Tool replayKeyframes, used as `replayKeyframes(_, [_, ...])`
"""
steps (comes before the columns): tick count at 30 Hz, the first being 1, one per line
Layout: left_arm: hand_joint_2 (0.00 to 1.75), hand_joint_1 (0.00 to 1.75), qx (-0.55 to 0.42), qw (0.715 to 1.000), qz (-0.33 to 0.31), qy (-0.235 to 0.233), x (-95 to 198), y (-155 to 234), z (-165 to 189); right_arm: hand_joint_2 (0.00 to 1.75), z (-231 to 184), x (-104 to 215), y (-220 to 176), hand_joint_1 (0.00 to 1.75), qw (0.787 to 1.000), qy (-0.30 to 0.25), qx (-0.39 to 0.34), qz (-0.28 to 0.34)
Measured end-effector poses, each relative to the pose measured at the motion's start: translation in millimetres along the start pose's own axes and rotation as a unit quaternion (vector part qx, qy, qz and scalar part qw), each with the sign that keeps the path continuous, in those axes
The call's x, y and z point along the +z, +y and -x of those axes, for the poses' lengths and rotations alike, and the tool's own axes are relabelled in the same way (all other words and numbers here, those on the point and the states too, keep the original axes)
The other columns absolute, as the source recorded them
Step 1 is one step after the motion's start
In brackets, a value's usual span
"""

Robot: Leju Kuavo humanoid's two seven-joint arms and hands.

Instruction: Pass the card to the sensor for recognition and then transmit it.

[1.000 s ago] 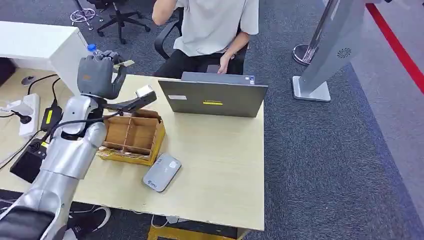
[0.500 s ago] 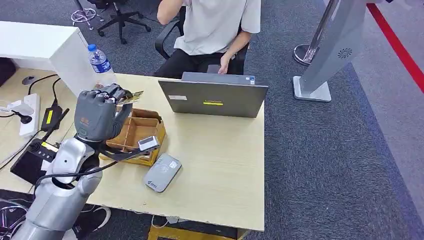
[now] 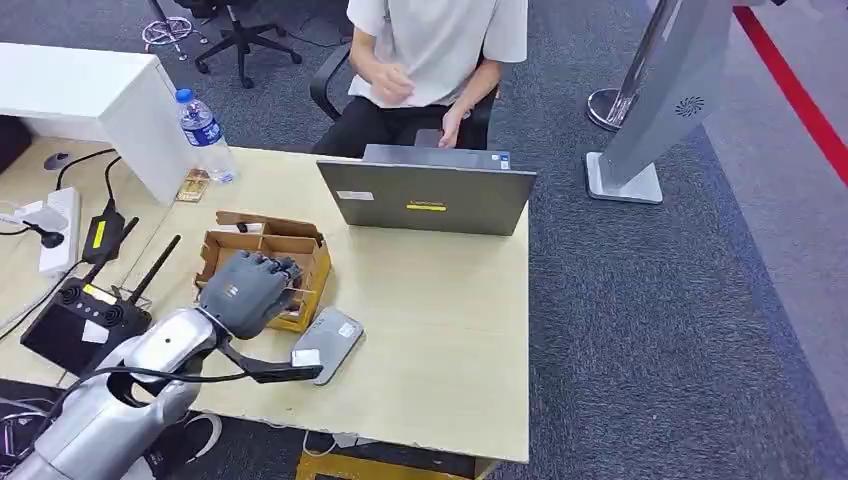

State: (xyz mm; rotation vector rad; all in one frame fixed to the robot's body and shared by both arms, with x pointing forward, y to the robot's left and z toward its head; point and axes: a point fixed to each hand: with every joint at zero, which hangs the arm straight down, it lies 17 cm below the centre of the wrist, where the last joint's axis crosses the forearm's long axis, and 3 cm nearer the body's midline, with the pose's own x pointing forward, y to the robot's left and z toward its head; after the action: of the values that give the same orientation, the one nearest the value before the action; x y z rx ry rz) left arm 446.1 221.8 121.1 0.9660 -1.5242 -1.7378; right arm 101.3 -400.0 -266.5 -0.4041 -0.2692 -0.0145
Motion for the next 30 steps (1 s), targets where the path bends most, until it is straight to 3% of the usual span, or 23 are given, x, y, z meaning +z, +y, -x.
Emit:
replayKeyframes(9, [1.75, 1.75, -0.002, 0.999, 0.042, -0.03, -1.8, -30.2, -18.7, 1.75, -0.7, 0.0, 0.5, 0.0, 1.0, -0.001, 0.001, -0.001])
replayKeyframes(15, [1.75, 1.75, 0.0, 0.995, 0.075, -0.067, -8.2, -60.6, -50.1, 1.75, -3.5, -0.2, 0.9, 0.0, 1.0, -0.005, 0.011, -0.002])
replayKeyframes(24, [1.75, 1.75, 0.011, 0.982, 0.165, -0.092, -8.6, -106.3, -69.6, 1.75, -4.1, -0.2, 1.3, 0.0, 1.0, -0.005, 0.018, -0.003])
replayKeyframes(28, [1.75, 1.75, 0.012, 0.983, 0.154, -0.095, -15.6, -99.3, -66.9, 1.75, -3.7, -0.3, 1.2, 0.0, 1.0, -0.005, 0.021, -0.003])
replayKeyframes(30, [1.75, 1.75, 0.011, 0.99, 0.11, -0.092, -24.9, -81.2, -65.5, 1.75, -3.4, -0.3, 0.9, 0.0, 1.0, -0.005, 0.018, -0.003])
